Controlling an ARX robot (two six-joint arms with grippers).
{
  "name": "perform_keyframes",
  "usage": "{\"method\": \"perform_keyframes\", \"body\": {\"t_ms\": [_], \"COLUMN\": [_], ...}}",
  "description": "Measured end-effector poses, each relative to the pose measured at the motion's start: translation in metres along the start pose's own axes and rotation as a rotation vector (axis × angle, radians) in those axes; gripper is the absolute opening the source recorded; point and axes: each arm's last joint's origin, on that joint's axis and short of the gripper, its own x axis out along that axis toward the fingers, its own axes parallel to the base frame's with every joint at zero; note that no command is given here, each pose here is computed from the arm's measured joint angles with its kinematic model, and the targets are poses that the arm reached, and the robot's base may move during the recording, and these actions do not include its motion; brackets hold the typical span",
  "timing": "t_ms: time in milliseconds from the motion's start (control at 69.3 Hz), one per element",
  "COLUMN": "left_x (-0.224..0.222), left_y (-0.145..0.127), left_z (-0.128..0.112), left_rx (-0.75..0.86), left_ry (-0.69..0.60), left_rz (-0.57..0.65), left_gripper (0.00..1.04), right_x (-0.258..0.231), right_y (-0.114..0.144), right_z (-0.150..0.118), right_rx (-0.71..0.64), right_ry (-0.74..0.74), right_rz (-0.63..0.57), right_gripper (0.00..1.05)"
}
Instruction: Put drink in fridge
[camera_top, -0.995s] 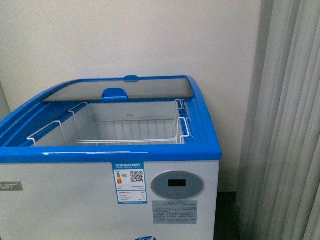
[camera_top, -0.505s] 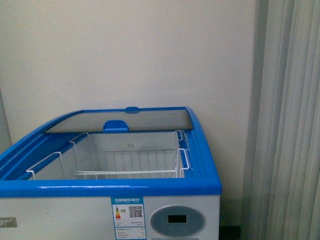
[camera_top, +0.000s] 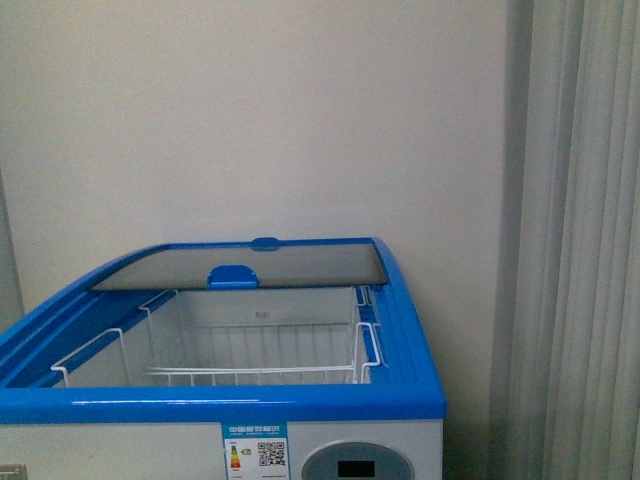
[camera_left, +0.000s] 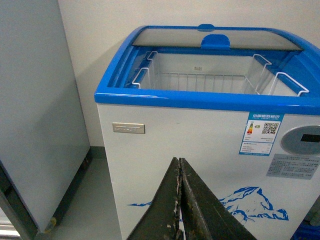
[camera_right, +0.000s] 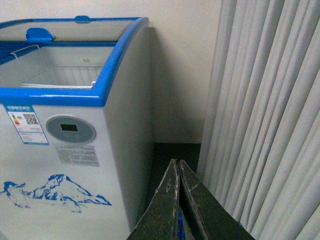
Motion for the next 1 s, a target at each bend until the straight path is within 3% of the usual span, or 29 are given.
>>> {"method": "perform_keyframes", "body": {"t_ms": [361, 447, 894, 995], "left_x": [0.0, 0.0, 0.0, 0.0], "left_y": [0.0, 0.0, 0.0, 0.0], "left_z": [0.0, 0.0, 0.0, 0.0], "left_rx": [0.0, -0.001, 0.0, 0.0], "left_ry": [0.0, 0.0, 0.0, 0.0], "left_rz": [0.0, 0.0, 0.0, 0.0], "left_gripper": [0.03, 0.04, 0.84, 0.98], "right_x": [-0.004, -0.004, -0.004, -0.004], "right_y": [0.0, 0.0, 0.0, 0.0], "right_z": [-0.008, -0.014, -0.014, -0.014], "right_rx": [0.0, -0.001, -0.001, -0.001], "right_ry": [-0.028, -0.031, -0.037, -0.037], "right_rz": [0.0, 0.0, 0.0, 0.0], "right_gripper": [0.03, 0.2, 0.97, 0.97]}}
